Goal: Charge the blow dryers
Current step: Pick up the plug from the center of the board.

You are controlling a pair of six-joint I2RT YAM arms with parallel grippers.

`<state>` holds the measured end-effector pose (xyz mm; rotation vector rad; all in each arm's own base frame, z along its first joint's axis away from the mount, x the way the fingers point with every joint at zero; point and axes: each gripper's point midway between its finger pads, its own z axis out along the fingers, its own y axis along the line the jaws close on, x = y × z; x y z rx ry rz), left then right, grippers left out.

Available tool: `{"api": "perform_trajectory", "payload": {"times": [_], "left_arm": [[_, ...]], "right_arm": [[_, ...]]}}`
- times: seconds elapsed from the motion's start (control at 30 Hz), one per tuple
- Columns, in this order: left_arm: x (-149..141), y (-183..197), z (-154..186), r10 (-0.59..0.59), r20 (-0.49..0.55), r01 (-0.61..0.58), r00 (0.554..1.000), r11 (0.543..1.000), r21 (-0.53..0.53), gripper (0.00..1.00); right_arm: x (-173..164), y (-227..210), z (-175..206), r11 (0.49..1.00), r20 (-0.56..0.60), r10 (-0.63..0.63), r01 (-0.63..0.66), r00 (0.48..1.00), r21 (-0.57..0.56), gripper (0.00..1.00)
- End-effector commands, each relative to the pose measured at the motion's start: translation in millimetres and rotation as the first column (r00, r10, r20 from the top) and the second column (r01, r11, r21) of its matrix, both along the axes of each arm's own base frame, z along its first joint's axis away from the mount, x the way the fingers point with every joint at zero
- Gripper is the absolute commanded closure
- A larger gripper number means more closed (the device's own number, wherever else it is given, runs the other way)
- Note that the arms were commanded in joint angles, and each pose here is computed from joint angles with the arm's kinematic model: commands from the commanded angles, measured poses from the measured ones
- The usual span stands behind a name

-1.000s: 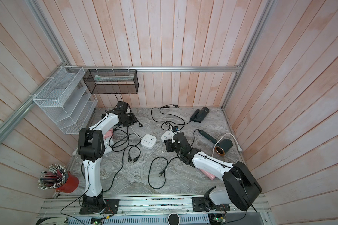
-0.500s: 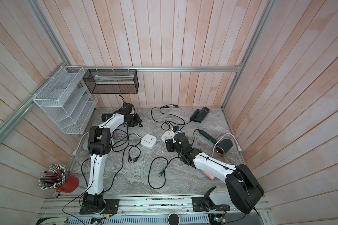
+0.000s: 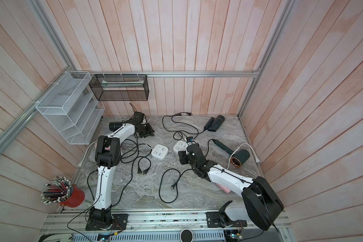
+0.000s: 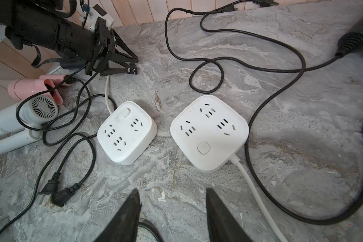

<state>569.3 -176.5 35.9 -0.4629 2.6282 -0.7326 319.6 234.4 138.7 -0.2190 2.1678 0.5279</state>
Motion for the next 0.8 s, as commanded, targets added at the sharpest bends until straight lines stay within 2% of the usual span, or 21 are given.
{"api": "perform_trajectory", "payload": {"times": [0.0,0.37,0.57,0.77], "left_arm": [[-14.4,-0.3,-19.9,0.001,-0.058,0.000,0.998,1.000,0.014,0.63],[-16.4,-0.5,-16.3,-0.008,-0.034,0.008,0.999,1.000,0.009,0.82],[-18.0,-4.5,13.0,-0.036,0.034,0.037,0.999,0.999,-0.009,0.83],[-31.5,-12.6,48.0,-0.087,0.123,0.092,0.989,0.995,-0.037,0.84]], "right_arm": [[-2.3,-7.8,-0.6,1.000,0.000,-0.023,0.023,1.000,-0.008,0.49],[-4.9,-12.8,-2.7,0.999,-0.001,-0.040,0.040,0.999,-0.008,0.49],[-6.2,-9.7,-4.8,1.000,-0.014,-0.029,0.030,0.999,0.007,0.49],[-5.9,15.4,7.9,0.993,-0.029,0.060,-0.057,0.998,0.108,0.49]]}}
